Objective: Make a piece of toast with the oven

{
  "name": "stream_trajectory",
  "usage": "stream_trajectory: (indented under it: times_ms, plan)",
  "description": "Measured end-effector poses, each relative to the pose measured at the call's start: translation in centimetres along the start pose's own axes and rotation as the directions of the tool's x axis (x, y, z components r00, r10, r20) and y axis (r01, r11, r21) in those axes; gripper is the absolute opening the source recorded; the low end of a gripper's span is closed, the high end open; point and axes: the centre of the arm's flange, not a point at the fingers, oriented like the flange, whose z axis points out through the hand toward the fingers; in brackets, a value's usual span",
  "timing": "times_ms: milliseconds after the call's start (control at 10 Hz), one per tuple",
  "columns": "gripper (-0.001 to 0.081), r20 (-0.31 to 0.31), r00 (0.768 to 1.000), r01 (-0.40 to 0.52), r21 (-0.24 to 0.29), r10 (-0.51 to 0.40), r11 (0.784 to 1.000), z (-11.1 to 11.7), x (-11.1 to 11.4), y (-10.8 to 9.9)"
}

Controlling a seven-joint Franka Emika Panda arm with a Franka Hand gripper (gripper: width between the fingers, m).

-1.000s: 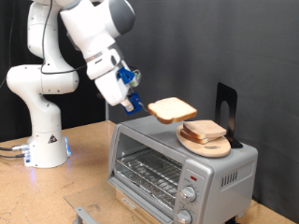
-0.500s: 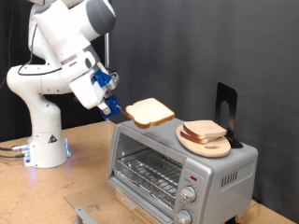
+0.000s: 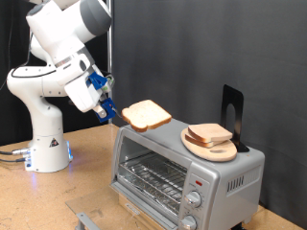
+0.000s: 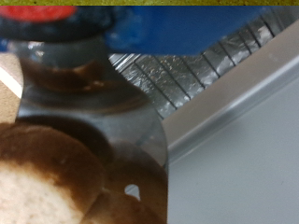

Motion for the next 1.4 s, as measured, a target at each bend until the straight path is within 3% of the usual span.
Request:
stream_trajectory:
  times_ms: [300, 500, 700, 900, 1000, 1400]
  plan:
    - [0.0448, -0.010, 1.000, 0.022, 0.007, -0.022, 1.000, 0.0, -1.9, 3.5]
    - [0.0448, -0.027, 1.000, 0.011, -0.044, -0.012, 0.999, 0.8, -2.7, 6.0]
    - [0.0448, -0.005, 1.000, 0.010, -0.111, -0.011, 0.994, 3.1, -3.4, 7.7]
    - [0.0448, 0.012, 0.999, 0.043, -0.153, -0.042, 0.987, 5.8, -4.2, 8.5]
    - [0.0448, 0.016, 0.998, 0.057, -0.150, -0.055, 0.987, 6.9, -4.6, 8.5]
    - [0.0448, 0.029, 0.997, 0.071, -0.129, -0.068, 0.989, 8.4, -5.4, 8.1]
